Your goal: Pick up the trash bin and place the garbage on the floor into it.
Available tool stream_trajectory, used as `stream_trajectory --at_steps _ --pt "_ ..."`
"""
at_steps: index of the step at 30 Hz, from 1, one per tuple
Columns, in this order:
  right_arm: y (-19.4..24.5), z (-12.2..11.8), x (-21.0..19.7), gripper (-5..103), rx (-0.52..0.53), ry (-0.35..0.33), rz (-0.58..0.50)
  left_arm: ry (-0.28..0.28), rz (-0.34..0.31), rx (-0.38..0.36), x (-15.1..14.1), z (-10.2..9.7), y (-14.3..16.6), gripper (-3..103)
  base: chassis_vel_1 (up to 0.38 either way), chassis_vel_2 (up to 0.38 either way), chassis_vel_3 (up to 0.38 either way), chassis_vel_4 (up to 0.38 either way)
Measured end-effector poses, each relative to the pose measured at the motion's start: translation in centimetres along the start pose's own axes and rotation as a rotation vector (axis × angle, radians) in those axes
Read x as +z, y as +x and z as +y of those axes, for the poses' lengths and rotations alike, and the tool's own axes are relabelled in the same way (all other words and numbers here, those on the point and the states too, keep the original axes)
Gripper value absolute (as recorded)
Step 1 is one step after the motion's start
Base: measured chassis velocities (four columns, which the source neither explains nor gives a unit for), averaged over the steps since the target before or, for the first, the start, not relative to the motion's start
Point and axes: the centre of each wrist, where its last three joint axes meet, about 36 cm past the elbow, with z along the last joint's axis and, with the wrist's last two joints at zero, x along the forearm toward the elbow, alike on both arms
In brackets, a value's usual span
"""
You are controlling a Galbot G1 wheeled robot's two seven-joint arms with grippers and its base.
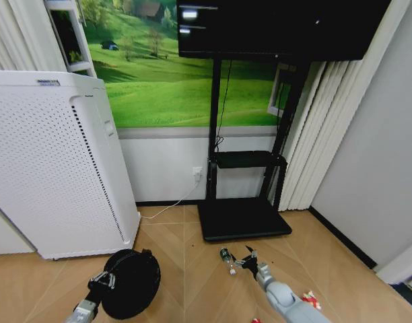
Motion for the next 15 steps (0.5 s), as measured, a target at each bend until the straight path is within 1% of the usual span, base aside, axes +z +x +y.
stream_trajectory --at_steps 4,12,13,14,15 --pt "-1.4 0.7 0.6 100 -0.025 0.004 0.037 0.0 -0.005 0.001 -0.1 0.2 -0.3 4 0.0 0.0 0.0 0.0" --pt "-3.7 1.1 -0.2 100 -0.036 0.022 0.045 0.001 -0.003 0.004 0.0 0.2 -0.4 4 0.0 0.0 0.0 0.0" --pt "-4.2 1.3 -0.4 100 -0.039 0.024 0.043 0.002 -0.001 0.005 0.1 0.1 -0.4 4 0.0 0.0 0.0 0.0" --pt "-5.3 2.1 -0.8 100 -0.046 0.021 0.04 0.002 0.002 0.007 0.2 0.0 -0.4 4 0.0 0.0 0.0 0.0" --pt "-5.3 2.1 -0.8 100 -0.046 0.021 0.04 0.002 0.002 0.007 0.2 0.0 -0.4 4 0.0 0.0 0.0 0.0"
